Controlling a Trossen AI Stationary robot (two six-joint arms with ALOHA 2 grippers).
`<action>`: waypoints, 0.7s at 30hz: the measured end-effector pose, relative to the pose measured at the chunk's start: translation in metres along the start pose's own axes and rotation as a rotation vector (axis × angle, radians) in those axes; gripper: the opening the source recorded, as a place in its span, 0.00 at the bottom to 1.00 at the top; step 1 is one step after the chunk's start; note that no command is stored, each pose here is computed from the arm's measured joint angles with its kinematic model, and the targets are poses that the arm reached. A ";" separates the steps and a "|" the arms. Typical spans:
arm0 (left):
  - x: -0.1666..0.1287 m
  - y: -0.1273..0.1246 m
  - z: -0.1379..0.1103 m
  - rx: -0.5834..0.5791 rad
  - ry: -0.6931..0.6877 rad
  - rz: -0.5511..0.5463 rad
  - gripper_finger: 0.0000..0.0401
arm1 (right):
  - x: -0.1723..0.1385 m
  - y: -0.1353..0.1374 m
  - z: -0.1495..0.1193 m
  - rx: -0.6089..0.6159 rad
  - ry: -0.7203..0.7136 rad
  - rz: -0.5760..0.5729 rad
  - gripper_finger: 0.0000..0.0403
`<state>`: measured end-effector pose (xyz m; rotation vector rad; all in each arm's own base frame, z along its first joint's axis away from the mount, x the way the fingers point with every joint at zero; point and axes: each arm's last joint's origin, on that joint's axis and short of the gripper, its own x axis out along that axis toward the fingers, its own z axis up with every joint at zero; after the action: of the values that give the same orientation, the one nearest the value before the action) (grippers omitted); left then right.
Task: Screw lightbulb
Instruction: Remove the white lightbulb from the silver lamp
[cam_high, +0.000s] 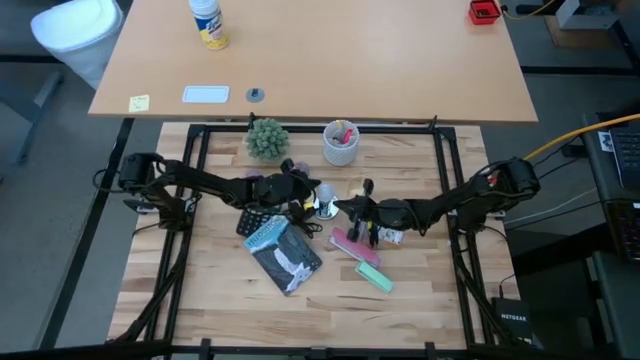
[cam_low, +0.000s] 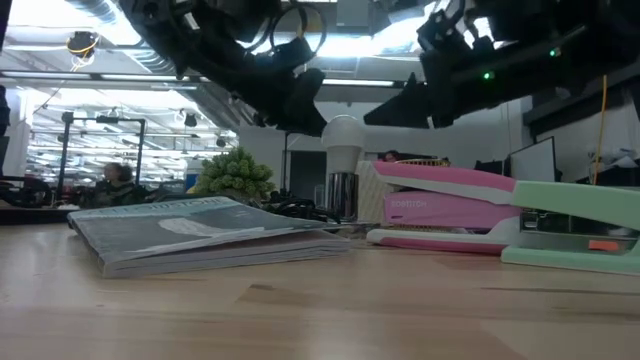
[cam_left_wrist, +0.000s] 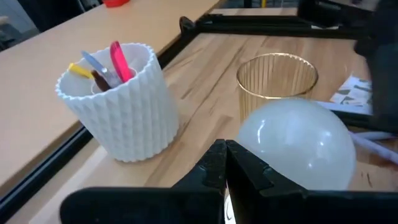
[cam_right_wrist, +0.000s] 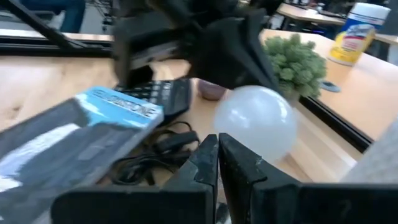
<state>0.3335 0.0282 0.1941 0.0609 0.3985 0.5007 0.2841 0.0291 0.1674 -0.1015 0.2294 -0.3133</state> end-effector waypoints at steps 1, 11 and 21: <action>-0.001 -0.001 0.000 0.002 0.001 -0.004 0.00 | 0.001 -0.002 -0.001 0.005 0.003 -0.010 0.05; -0.008 -0.016 -0.003 -0.020 0.010 -0.013 0.00 | 0.011 -0.023 -0.004 0.077 0.022 -0.071 0.05; -0.014 -0.026 -0.006 -0.065 0.035 -0.030 0.00 | 0.011 -0.026 -0.005 0.072 0.024 -0.113 0.05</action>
<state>0.3313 -0.0013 0.1899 -0.0166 0.4167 0.4852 0.2859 0.0010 0.1638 -0.0391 0.2366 -0.4349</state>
